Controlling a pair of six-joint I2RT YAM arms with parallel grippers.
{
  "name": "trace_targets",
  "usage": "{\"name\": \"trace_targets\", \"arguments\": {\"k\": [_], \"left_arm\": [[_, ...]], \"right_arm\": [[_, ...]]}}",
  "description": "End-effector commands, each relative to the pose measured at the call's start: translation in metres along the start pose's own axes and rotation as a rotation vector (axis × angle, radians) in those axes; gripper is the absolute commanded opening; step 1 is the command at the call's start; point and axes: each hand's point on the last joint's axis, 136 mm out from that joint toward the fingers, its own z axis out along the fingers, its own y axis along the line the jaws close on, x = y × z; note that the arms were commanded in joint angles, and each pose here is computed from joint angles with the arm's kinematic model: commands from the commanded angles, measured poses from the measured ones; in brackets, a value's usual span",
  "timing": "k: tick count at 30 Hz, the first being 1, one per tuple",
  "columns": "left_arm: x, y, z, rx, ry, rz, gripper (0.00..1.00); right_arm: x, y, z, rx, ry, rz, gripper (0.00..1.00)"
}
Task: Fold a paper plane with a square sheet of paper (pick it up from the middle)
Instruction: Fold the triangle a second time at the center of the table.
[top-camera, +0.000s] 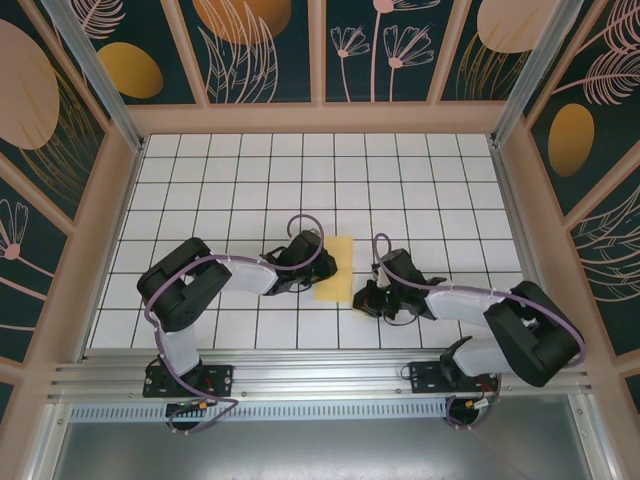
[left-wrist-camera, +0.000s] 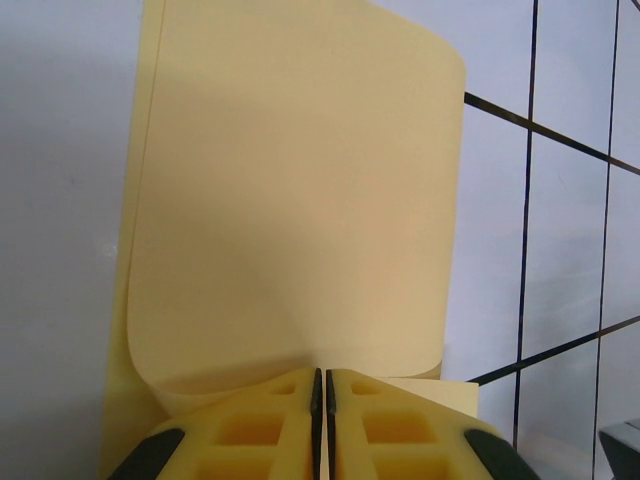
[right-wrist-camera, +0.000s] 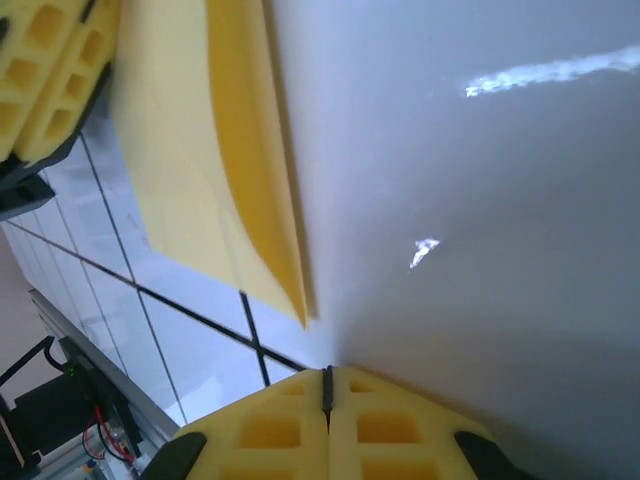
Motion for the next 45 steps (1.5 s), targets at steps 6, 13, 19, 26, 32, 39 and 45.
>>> {"name": "trace_targets", "arguments": {"k": [6,13,19,26,32,39,45], "left_arm": [[0.023,0.046,0.008,-0.142,0.077,0.003,0.15],[0.023,0.046,0.007,-0.139,0.079,0.001,0.15],[0.024,0.048,0.006,-0.147,0.077,0.001,0.15],[0.024,0.05,0.006,-0.153,0.073,0.0,0.15],[0.024,0.049,0.005,-0.148,0.074,0.001,0.15],[0.022,0.043,0.006,-0.134,0.075,0.011,0.15],[0.021,0.04,0.006,-0.129,0.074,0.011,0.15]], "right_arm": [[-0.03,0.052,-0.012,-0.103,-0.068,0.0,0.07],[-0.043,0.04,0.017,-0.034,-0.025,0.029,0.03],[-0.016,-0.013,0.029,0.091,0.055,0.099,0.03],[0.011,-0.037,0.015,0.111,0.071,0.151,0.03],[0.008,-0.022,0.0,0.037,0.016,0.163,0.05],[-0.027,0.039,-0.009,-0.08,-0.052,0.033,0.07],[-0.042,0.028,0.016,-0.013,-0.025,0.038,0.04]]}}
